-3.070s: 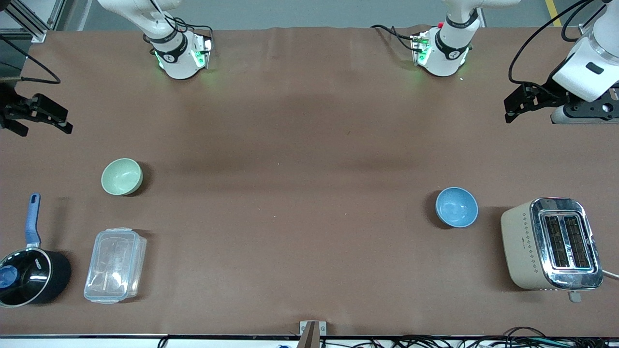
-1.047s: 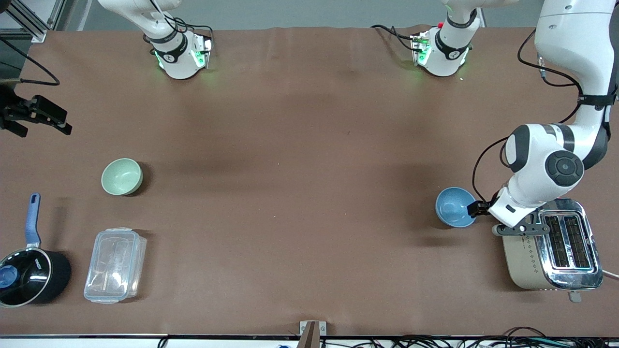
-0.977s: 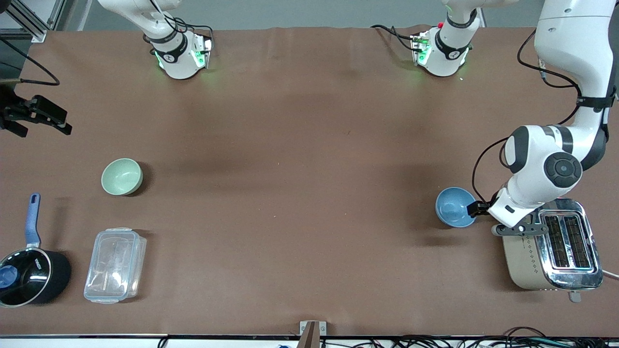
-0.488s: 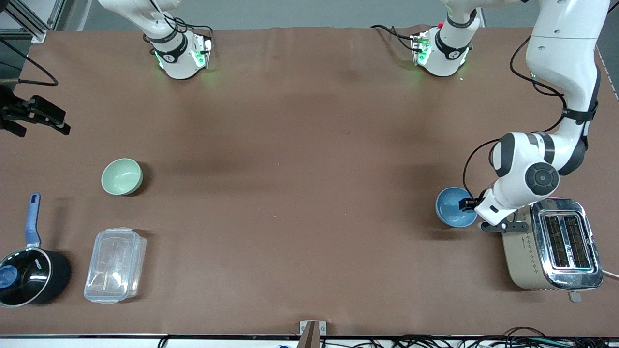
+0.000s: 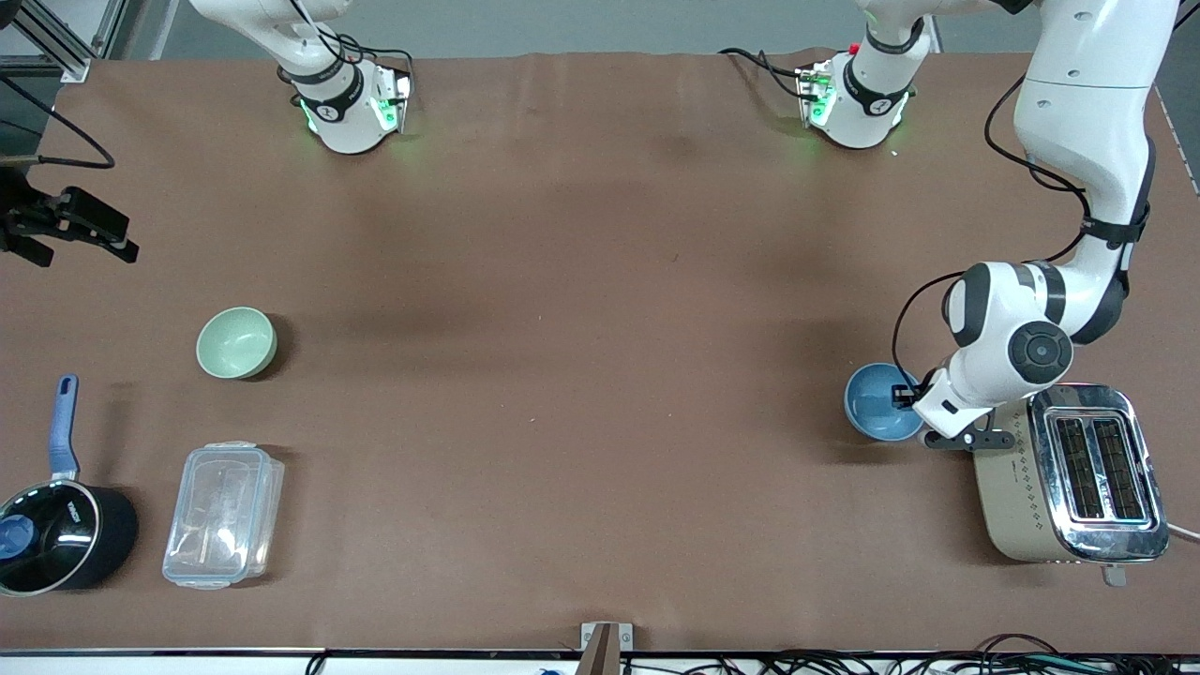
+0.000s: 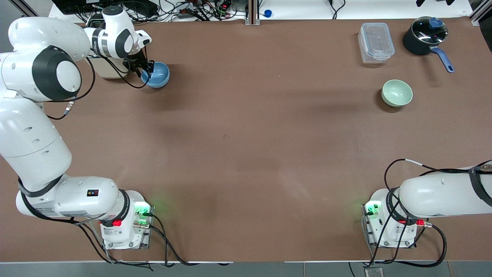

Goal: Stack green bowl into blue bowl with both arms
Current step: 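Reach the left gripper down to the blue bowl rim and grasp it, then slide the blue bowl to mid-table while the right gripper grasps the green bowl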

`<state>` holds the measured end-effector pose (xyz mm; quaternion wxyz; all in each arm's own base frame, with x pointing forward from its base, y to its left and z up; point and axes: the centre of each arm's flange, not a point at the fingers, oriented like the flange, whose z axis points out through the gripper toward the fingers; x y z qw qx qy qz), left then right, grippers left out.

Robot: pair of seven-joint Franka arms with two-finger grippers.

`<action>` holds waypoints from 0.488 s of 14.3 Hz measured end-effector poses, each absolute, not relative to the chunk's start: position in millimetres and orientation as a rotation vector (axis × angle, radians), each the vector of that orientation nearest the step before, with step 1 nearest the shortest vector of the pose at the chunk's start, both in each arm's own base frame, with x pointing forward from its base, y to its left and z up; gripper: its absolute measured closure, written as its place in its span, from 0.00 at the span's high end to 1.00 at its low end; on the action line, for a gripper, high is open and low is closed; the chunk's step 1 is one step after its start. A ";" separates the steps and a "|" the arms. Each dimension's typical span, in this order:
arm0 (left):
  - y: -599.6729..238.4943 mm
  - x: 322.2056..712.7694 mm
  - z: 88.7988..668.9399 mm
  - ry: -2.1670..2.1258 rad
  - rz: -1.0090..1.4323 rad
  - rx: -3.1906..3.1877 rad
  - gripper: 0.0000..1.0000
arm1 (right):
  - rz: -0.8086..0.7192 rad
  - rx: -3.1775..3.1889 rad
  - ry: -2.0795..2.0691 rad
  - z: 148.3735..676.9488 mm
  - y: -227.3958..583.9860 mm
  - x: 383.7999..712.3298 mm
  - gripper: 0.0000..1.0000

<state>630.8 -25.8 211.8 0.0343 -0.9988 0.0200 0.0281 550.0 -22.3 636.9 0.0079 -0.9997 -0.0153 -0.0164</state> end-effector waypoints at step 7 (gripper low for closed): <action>-78.3 658.0 265.4 0.004 0.032 -3.142 0.05 | 0.023 -3.124 0.011 613.6 -42.5 551.4 1.00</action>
